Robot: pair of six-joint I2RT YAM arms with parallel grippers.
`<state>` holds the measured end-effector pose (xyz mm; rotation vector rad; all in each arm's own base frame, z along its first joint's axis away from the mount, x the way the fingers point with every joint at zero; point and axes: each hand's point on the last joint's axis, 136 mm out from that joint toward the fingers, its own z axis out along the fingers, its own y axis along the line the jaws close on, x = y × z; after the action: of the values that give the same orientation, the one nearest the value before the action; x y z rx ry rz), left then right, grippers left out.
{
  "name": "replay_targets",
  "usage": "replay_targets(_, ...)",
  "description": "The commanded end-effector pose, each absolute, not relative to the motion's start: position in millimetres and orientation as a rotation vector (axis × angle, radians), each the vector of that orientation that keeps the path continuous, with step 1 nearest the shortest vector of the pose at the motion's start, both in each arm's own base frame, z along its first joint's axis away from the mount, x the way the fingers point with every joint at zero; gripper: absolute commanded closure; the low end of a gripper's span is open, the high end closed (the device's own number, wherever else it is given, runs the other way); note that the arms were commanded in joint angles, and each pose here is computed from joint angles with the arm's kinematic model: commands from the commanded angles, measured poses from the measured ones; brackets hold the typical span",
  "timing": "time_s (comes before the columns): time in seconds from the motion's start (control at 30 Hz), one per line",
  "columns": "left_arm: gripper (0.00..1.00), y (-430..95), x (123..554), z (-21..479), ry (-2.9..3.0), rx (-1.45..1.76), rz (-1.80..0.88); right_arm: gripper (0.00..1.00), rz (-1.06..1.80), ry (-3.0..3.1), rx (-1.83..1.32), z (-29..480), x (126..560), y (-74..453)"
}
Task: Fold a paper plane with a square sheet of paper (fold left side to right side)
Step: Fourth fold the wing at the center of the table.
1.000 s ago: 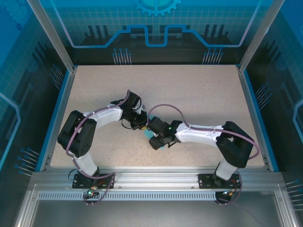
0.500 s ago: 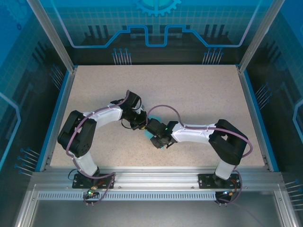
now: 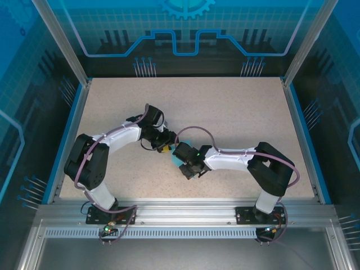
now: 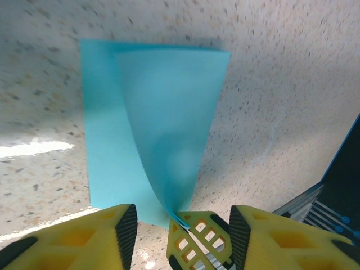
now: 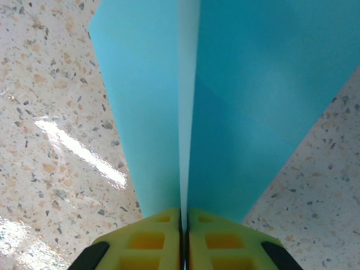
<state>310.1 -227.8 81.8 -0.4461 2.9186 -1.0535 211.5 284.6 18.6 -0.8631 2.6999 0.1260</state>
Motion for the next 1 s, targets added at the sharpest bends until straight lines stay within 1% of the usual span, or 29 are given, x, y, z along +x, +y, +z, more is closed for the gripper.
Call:
replay_targets(0.0, 0.46, -216.9, 322.4, 105.3, 2.86, -0.437, -1.073, 0.91, 0.165, 2.714, -0.89, 14.9, 201.9, 288.0)
replay_targets(0.07, 0.44, -207.6, 324.7, 110.3, 2.847, -0.446, -1.059, 0.92, 0.214, 2.713, -0.873, 17.4, 202.4, 291.0)
replay_targets(0.2, 0.46, -190.3, 318.9, 110.9, 2.834, -0.485, -1.044, 0.92, 0.384, 2.714, -0.853, 23.4, 200.2, 299.6)
replay_targets(0.37, 0.62, -195.4, 297.8, 95.3, 2.866, -0.486, -1.126, 0.93, 0.557, 2.726, -0.845, 28.7, 199.3, 307.0)
replay_targets(0.5, 0.67, -205.2, 284.5, 79.8, 2.902, -0.478, -1.168, 0.94, 0.672, 2.738, -0.797, 28.2, 201.2, 308.1)
replay_targets(0.63, 0.68, -215.1, 279.6, 68.1, 2.939, -0.458, -1.173, 0.94, 0.742, 2.759, -0.756, 22.0, 199.6, 302.4)
replay_targets(0.97, 0.66, -238.7, 282.5, 51.7, 2.994, -0.406, -1.18, 0.95, 0.865, 2.762, -0.695, 20.6, 202.0, 298.8)
